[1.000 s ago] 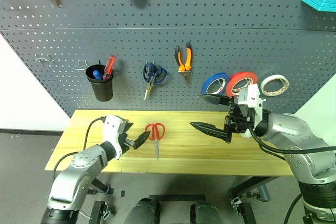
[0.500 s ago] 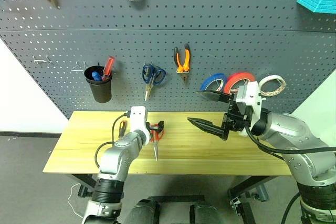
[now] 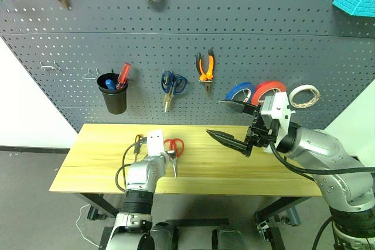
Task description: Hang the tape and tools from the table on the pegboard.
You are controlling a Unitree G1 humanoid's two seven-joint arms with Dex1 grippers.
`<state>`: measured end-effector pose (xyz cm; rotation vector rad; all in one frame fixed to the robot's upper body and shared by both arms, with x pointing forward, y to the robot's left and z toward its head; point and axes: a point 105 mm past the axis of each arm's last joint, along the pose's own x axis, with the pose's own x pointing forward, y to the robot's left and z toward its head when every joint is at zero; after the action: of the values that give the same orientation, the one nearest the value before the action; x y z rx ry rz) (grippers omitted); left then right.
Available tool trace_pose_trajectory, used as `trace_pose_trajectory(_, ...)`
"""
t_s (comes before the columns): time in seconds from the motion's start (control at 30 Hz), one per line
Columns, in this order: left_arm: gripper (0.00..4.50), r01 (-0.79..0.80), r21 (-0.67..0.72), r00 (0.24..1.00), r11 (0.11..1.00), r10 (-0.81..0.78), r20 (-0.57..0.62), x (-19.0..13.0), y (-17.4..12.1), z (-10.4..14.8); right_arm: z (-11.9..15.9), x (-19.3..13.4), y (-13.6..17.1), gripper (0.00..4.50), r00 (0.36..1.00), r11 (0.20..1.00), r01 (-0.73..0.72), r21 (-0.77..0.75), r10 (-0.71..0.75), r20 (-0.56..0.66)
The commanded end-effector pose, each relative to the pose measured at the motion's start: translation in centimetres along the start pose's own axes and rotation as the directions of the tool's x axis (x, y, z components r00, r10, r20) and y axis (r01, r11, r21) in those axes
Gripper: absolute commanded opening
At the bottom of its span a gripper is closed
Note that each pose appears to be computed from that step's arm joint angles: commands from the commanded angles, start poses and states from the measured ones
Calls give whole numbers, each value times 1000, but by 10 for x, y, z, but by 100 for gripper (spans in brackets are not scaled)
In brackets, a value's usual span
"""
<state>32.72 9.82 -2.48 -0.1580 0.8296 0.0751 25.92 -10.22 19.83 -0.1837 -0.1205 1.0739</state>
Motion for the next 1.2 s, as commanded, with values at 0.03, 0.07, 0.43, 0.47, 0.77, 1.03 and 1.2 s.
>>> trace_pose_trajectory(0.03, 450, 17, 15, 1000, 1000, -17, -4, 0, -11, 3, 13, 0, 5, 448, 999, 999, -2, -33, 4, 36)
trace_pose_trajectory(0.07, 450, 25, 20, 1000, 999, -25, -11, 1, -15, 2, 14, 0, 5, 448, 999, 999, 2, -34, 0, 37)
trace_pose_trajectory(0.43, 450, 33, 25, 996, 999, -31, -79, 12, -25, -12, 16, 0, 10, 448, 999, 999, 27, -33, -26, 38)
trace_pose_trajectory(0.47, 450, 33, 23, 996, 999, -31, -82, 13, -26, -12, 16, 0, 10, 448, 999, 999, 30, -31, -28, 38)
trace_pose_trajectory(0.77, 450, 32, 4, 994, 999, -31, -105, 21, -28, -12, 14, -3, 15, 448, 999, 999, 48, -12, -48, 24)
trace_pose_trajectory(1.03, 450, 2, 6, 994, 1000, -2, -112, 31, -22, -12, 14, -5, 18, 448, 998, 998, 59, -1, -59, 14)
trace_pose_trajectory(1.2, 450, -23, 9, 994, 1000, 23, -107, 35, -15, -10, 11, -6, 18, 448, 998, 998, 65, 6, -65, 6)
